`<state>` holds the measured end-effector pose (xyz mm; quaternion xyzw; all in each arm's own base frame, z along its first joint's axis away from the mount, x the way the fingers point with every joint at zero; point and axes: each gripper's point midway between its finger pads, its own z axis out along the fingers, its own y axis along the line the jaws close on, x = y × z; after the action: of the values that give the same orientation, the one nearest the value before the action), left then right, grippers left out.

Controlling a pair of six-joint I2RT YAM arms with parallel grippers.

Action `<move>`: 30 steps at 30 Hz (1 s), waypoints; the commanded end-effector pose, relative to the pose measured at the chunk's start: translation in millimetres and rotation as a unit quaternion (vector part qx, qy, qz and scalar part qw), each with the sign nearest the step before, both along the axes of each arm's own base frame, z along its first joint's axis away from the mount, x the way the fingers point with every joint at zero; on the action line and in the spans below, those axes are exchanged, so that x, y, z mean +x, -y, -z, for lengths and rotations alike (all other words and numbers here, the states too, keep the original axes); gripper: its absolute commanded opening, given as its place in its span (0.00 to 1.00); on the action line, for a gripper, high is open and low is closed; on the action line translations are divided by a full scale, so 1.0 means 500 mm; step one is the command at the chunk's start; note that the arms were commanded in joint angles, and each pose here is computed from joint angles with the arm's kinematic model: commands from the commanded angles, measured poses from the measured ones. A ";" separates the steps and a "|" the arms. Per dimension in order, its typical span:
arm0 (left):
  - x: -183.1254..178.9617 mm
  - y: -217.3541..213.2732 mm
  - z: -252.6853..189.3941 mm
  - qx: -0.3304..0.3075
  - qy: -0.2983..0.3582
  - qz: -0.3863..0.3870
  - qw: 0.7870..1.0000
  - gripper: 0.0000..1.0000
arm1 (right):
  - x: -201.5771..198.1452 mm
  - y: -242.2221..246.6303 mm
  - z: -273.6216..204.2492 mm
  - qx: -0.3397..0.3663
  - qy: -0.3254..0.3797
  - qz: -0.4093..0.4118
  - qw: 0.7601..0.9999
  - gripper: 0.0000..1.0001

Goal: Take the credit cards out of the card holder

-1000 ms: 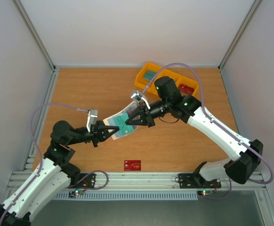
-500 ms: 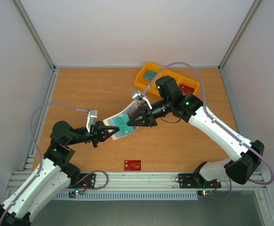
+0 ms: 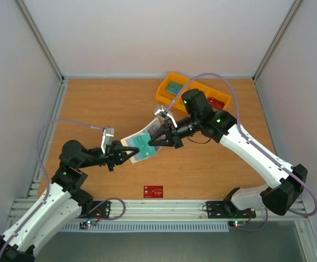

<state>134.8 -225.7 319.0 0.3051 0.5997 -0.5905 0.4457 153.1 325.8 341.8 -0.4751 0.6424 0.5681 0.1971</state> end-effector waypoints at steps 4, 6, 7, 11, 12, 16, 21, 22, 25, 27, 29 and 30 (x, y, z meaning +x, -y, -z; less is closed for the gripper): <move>-0.006 -0.005 -0.016 -0.012 0.029 -0.001 1.000 0.00 | 0.002 0.028 -0.016 0.000 0.004 0.014 1.000 0.04; -0.006 -0.005 -0.016 -0.012 0.029 -0.001 0.999 0.00 | 0.004 0.023 -0.017 0.001 -0.006 0.010 1.000 0.07; -0.006 -0.005 -0.015 -0.012 0.030 -0.001 0.999 0.00 | 0.003 0.021 -0.018 0.003 -0.012 0.006 1.000 0.08; -0.006 -0.004 -0.016 -0.013 0.030 0.000 0.999 0.00 | 0.000 0.022 -0.013 0.002 -0.014 0.000 1.000 0.17; -0.006 -0.004 -0.018 -0.013 0.031 0.000 0.999 0.00 | -0.002 0.022 -0.012 0.002 -0.014 -0.001 1.000 0.19; -0.006 -0.003 -0.016 -0.012 0.030 0.000 0.999 0.00 | 0.003 0.014 -0.013 0.007 -0.029 -0.004 1.000 0.24; -0.006 -0.003 -0.015 -0.012 0.028 0.000 1.000 0.00 | -0.004 0.001 -0.011 0.015 -0.035 -0.019 0.999 0.21; -0.006 -0.003 -0.015 -0.012 0.028 0.000 1.000 0.00 | -0.004 0.000 -0.012 0.016 -0.033 -0.019 0.999 0.15; -0.006 -0.003 -0.016 -0.012 0.028 0.000 1.000 0.00 | -0.009 0.002 -0.014 0.018 -0.030 -0.020 0.999 0.02; -0.006 -0.003 -0.013 -0.012 0.024 0.000 1.000 0.00 | -0.012 0.006 -0.018 0.021 -0.021 -0.019 0.999 0.01; -0.005 -0.003 -0.012 -0.012 0.023 -0.001 1.000 0.00 | -0.016 0.010 -0.022 0.023 -0.015 -0.020 0.999 0.01; -0.004 -0.003 -0.012 -0.012 0.023 0.000 1.000 0.00 | -0.018 0.011 -0.028 0.024 -0.012 -0.021 0.999 0.01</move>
<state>135.4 -225.4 317.7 0.3036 0.6015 -0.5899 0.4450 154.1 324.0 345.2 -0.4624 0.6393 0.5876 0.1798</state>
